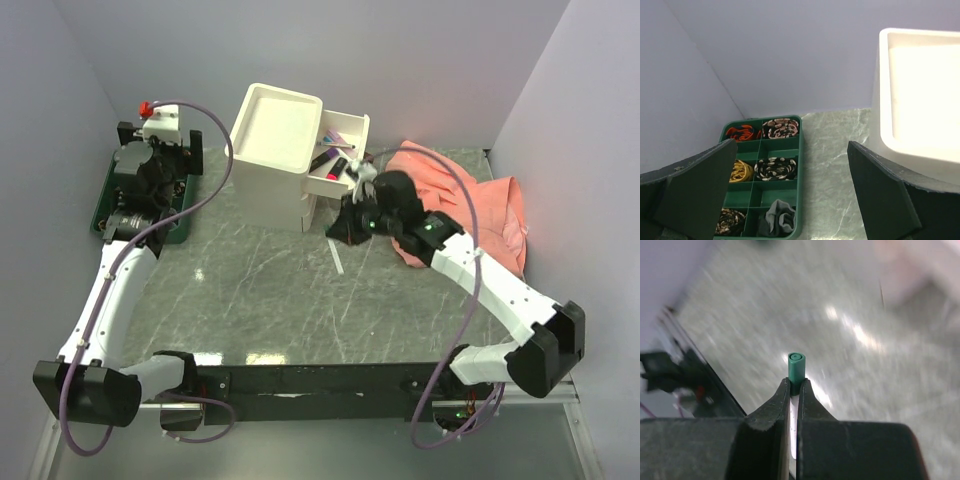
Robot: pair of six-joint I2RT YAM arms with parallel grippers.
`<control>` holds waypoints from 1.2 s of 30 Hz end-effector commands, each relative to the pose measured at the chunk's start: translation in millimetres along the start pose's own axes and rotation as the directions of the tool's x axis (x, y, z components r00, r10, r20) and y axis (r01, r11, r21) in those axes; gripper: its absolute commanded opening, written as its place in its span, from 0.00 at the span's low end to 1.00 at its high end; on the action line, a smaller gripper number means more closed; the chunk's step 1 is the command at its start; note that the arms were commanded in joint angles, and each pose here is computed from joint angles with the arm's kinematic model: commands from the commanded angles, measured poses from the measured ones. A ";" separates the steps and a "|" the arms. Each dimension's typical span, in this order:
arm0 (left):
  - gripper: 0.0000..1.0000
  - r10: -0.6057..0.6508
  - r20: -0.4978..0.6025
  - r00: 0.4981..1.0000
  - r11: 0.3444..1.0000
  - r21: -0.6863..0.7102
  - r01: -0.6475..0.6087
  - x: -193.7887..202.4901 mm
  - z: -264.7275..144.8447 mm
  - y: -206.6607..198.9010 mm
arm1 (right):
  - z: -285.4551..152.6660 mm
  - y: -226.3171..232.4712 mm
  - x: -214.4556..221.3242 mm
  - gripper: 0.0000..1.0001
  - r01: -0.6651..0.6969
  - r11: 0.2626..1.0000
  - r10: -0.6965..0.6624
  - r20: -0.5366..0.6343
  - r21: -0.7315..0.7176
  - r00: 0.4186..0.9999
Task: Sort the stationery into containers
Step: Pick up the pen from the center of the board, then place the pen in the drawer.
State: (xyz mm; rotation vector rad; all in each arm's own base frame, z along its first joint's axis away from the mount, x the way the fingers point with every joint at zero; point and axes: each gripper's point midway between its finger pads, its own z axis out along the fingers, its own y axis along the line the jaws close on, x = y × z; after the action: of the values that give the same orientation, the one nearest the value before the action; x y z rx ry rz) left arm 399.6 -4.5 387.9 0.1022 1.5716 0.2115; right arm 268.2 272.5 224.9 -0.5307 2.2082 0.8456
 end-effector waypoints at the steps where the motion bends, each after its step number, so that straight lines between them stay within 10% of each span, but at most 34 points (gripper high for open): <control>1: 0.99 -0.066 0.105 0.992 0.998 -0.014 0.068 -42.9 2.8 6.7 | -33.3 47.9 -93.9 0.00 0.140 0.984 -0.107 0.265 -0.112 0.958; 18: 1.00 -0.161 0.075 0.984 0.987 0.014 0.160 -27.3 10.3 7.1 | 29.2 -88.1 -248.1 0.00 -0.100 0.989 0.037 0.464 0.111 0.885; 22: 0.99 -0.175 0.063 0.983 0.985 0.014 0.175 -19.2 10.7 9.0 | 29.9 -80.0 -263.7 0.57 -0.079 0.995 0.035 0.491 0.068 0.870; 28: 0.99 -0.176 0.114 0.978 0.984 0.030 0.173 -25.7 22.3 15.3 | -3.6 -80.9 -258.2 0.73 -0.103 0.992 0.047 0.524 0.079 0.850; 30: 0.99 -0.173 0.116 0.978 0.985 0.028 0.170 -20.4 36.4 20.7 | -27.7 -93.6 -256.3 0.66 -0.142 0.985 0.064 0.553 0.099 0.830; 33: 0.97 -0.221 0.135 0.966 0.975 0.039 0.217 -23.4 61.5 27.4 | -41.2 -127.1 -240.0 0.00 -0.225 0.961 0.100 0.558 0.160 0.824; 36: 0.95 -0.279 0.122 0.953 0.959 0.095 0.268 -21.8 90.4 26.1 | -41.6 -154.1 -226.3 0.00 -0.254 0.940 0.099 0.535 0.226 0.839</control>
State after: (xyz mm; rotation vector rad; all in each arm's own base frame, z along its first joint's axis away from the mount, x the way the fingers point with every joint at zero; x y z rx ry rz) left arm 461.1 28.0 383.4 -0.0510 1.5399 0.0559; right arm 481.7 198.4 345.8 -0.0215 1.8662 0.7286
